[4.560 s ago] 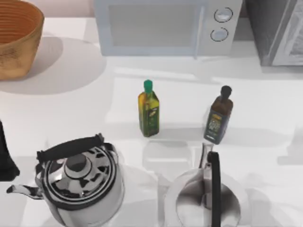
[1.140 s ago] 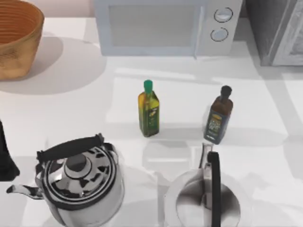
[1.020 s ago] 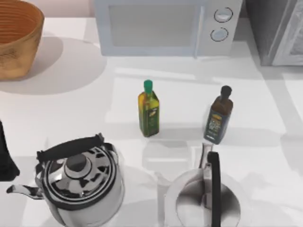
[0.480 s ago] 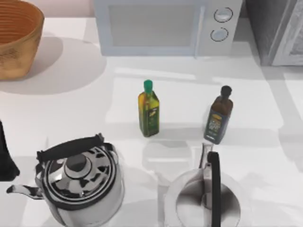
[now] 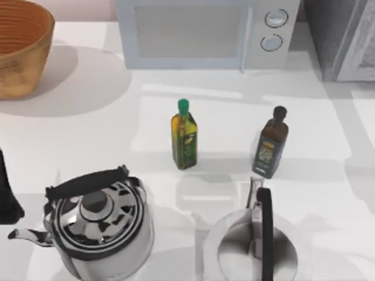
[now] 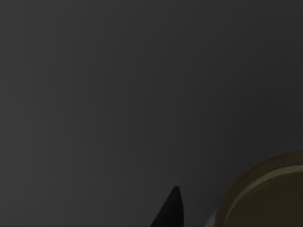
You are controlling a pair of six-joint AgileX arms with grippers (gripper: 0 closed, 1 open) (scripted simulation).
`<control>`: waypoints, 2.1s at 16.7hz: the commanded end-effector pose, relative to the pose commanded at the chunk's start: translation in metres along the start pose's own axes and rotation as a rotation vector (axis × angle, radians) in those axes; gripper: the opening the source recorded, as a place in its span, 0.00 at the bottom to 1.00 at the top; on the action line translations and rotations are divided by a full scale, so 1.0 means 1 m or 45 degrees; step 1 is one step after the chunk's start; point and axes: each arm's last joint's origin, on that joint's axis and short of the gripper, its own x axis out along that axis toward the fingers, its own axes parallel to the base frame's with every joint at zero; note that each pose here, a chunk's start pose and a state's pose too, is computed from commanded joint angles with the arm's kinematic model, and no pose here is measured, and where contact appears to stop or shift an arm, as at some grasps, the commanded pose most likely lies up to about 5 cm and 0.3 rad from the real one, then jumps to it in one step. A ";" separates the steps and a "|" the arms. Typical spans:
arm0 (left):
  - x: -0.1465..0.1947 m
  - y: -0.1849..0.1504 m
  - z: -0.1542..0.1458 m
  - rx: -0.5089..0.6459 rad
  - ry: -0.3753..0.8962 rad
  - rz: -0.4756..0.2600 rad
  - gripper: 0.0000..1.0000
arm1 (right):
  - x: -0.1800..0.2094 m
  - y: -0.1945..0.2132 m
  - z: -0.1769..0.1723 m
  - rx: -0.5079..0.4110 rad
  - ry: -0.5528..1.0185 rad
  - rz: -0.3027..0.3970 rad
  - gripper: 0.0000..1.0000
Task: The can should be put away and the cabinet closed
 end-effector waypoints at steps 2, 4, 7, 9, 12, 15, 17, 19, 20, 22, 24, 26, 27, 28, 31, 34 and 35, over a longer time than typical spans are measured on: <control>0.000 0.000 0.000 0.000 0.000 0.000 1.00 | 0.000 0.000 0.000 0.000 0.000 0.000 0.75; 0.000 0.000 0.000 0.000 0.000 0.000 1.00 | 0.000 0.000 0.000 0.000 0.000 0.000 0.90; 0.000 0.000 0.000 0.000 0.000 0.000 1.00 | 0.000 0.000 0.000 0.000 0.000 0.000 1.00; 0.000 0.000 0.000 0.000 0.000 0.000 1.00 | 0.000 0.000 0.000 0.000 0.000 0.000 1.00; 0.000 0.000 0.000 0.000 0.000 0.000 1.00 | 0.000 0.000 0.000 0.000 0.000 0.000 1.00; 0.000 0.000 0.000 0.000 0.000 0.000 1.00 | 0.000 0.001 0.000 0.000 0.000 0.003 1.00; 0.000 0.000 0.000 0.000 0.000 0.000 1.00 | -0.006 -0.001 0.005 -0.003 -0.018 0.005 1.00; 0.000 0.000 0.000 0.000 0.000 0.000 1.00 | -0.021 -0.004 0.015 -0.010 -0.058 0.011 1.00; 0.000 0.000 0.000 0.000 0.000 0.000 1.00 | -0.033 -0.006 0.022 -0.014 -0.083 0.016 1.00; 0.000 0.000 0.000 0.000 0.000 0.000 1.00 | -0.062 -0.010 0.035 -0.025 -0.141 0.030 1.00; 0.000 0.000 0.000 0.000 0.000 0.000 1.00 | -0.100 -0.015 0.043 -0.037 -0.193 0.045 1.00; 0.000 0.000 0.000 0.000 0.000 0.000 1.00 | -0.139 -0.020 0.039 -0.050 -0.225 0.058 1.00; 0.000 0.000 0.000 0.000 0.000 0.000 1.00 | -0.159 -0.023 0.031 -0.056 -0.230 0.064 1.00; 0.000 0.000 0.000 0.000 0.000 0.000 1.00 | -0.177 -0.025 0.019 -0.062 -0.227 0.069 1.00; 0.000 0.000 0.000 0.000 0.000 0.000 1.00 | -0.224 -0.032 -0.045 -0.072 -0.171 0.077 1.00; 0.000 0.000 0.000 0.000 0.000 0.000 1.00 | -0.259 -0.038 -0.134 -0.069 -0.085 0.073 1.00; 0.000 0.000 0.000 0.000 0.000 0.000 1.00 | -0.268 -0.040 -0.164 -0.066 -0.062 0.070 1.00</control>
